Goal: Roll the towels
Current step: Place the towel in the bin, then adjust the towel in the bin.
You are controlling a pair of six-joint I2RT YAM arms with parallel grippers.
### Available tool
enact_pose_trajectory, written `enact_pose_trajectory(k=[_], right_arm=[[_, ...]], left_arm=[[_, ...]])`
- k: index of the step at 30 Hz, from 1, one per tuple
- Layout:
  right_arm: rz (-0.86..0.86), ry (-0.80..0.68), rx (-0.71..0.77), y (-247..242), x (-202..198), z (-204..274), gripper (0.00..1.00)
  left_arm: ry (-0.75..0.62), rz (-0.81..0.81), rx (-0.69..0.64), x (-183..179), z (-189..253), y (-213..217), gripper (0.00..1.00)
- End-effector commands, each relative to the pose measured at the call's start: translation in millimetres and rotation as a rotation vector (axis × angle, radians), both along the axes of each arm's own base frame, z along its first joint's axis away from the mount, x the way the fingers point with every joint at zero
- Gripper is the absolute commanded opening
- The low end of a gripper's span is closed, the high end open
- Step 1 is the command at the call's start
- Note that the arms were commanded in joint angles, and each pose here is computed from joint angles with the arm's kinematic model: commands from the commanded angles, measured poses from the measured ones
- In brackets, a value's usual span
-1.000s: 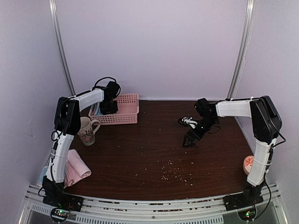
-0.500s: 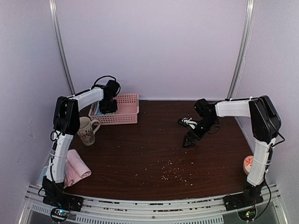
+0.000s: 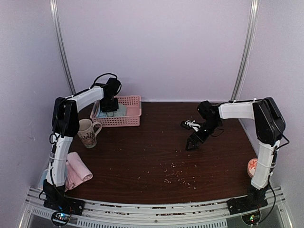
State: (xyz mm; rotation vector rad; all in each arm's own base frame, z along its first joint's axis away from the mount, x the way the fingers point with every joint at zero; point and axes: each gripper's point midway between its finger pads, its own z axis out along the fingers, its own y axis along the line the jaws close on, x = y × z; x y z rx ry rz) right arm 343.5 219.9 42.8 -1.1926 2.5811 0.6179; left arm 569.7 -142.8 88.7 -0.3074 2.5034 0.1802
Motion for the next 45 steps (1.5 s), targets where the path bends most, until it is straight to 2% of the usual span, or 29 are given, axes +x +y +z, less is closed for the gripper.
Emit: enact_pose_trajectory(k=[1, 5, 10, 20, 24, 27, 29, 33, 36, 38, 45], right_arm=[[0.011, 0.003, 0.01, 2, 2, 2, 1.0], [0.011, 0.007, 0.009, 2, 2, 1, 1.0], [0.012, 0.005, 0.007, 2, 2, 1, 1.0], [0.013, 0.011, 0.0, 1, 1, -2, 1.0], [0.013, 0.015, -0.001, 1, 2, -3, 1.0], [0.015, 0.019, -0.003, 1, 1, -4, 1.0], [0.015, 0.02, -0.003, 1, 1, -5, 1.0], [0.016, 0.023, -0.005, 1, 1, -5, 1.0], [0.015, 0.022, -0.01, -1, 0, -5, 1.0], [0.014, 0.017, -0.01, -1, 1, -4, 1.0], [0.018, 0.025, -0.012, -1, 0, -7, 1.0]], left_arm=[[-0.001, -0.02, 0.008, -2, 7, -1, 0.4], [-0.023, -0.072, -0.006, 3, 12, -14, 0.4], [-0.093, -0.214, -0.015, 8, 30, -54, 0.4], [-0.074, -0.351, -0.061, 6, 5, -99, 0.42], [-0.127, -0.426, -0.049, 2, 21, -119, 0.42], [-0.172, -0.402, 0.003, 4, 37, -113, 0.42], [-0.199, -0.443, 0.013, 7, 44, -117, 0.42], [-0.199, -0.512, -0.086, 8, 32, -130, 0.35], [-0.169, -0.446, -0.122, 10, 14, -125, 0.22], [-0.156, -0.448, -0.144, 11, 5, -129, 0.17], [-0.14, -0.415, -0.095, 25, -21, -120, 0.18]])
